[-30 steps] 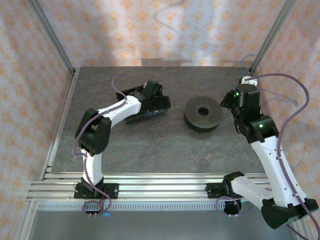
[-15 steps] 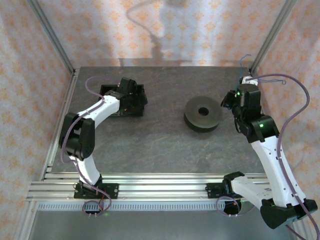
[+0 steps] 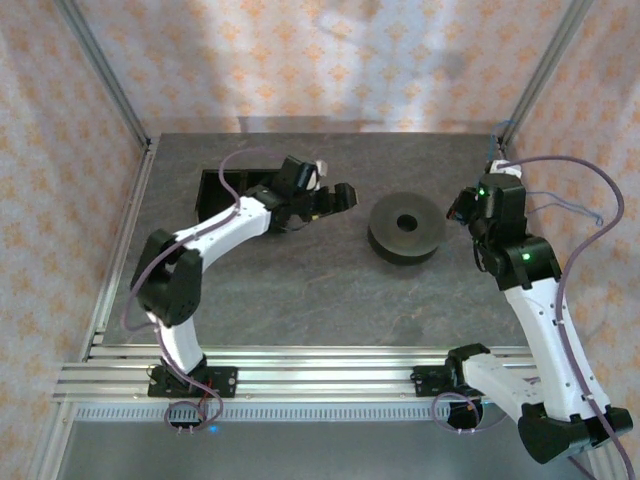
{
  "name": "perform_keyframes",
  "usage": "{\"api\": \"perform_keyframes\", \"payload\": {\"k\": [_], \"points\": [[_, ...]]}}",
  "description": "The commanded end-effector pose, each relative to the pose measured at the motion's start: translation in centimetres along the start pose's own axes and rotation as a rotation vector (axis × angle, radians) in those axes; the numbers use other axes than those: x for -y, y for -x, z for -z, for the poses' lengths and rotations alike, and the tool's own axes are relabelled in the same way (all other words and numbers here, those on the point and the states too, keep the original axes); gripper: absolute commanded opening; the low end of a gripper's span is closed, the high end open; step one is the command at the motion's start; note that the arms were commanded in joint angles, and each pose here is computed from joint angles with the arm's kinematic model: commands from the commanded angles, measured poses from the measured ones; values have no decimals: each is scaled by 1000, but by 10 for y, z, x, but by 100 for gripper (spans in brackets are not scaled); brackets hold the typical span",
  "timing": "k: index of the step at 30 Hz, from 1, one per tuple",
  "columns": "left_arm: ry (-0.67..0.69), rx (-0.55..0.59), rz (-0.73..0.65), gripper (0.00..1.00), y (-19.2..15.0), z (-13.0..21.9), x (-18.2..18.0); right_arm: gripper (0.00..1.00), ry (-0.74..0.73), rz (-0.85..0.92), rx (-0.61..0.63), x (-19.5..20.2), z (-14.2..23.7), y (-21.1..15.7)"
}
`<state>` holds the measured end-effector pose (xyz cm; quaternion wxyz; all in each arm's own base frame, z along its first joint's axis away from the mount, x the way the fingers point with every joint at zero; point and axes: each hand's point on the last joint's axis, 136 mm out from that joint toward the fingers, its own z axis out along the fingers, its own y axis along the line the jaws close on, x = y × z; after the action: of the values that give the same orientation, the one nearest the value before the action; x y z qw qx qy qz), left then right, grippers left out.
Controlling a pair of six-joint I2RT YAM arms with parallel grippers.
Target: Wrap the cables
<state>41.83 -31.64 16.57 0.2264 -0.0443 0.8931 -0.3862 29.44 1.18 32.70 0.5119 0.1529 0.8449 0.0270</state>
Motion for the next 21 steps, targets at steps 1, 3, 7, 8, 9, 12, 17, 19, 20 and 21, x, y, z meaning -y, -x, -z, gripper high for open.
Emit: {"api": "perform_keyframes", "payload": {"k": [1, 3, 7, 8, 9, 12, 17, 19, 20, 21], "points": [[-201, -84, 113, 86, -10, -48, 29, 0, -14, -14, -5, 6, 2, -5], [-241, -91, 141, 85, -11, -64, 34, 0, -15, -16, -5, 8, 2, -5], [-278, -98, 215, 82, -13, -94, 29, 0, -16, -22, -2, 9, 4, -5], [-292, -101, 229, 81, -13, -101, 29, 0, -15, -23, -2, 9, 3, -6], [-309, -103, 245, 79, -14, -106, 29, 0, -16, -25, -2, 10, 3, -6], [-363, -104, 274, 71, -14, -114, 37, 0, -11, -27, -5, 9, 4, -7], [-419, -133, 288, 49, -24, -122, 54, 0, -8, -34, -8, 9, 3, -8], [-438, -130, 304, 36, -25, -122, 56, 0, -3, -39, -9, 9, 2, -8], [-448, -126, 310, 29, -24, -121, 57, 0, -2, -41, -12, 8, 2, -9], [-452, -124, 314, 22, -24, -120, 57, 0, 0, -40, -11, 8, 2, -9]]}}
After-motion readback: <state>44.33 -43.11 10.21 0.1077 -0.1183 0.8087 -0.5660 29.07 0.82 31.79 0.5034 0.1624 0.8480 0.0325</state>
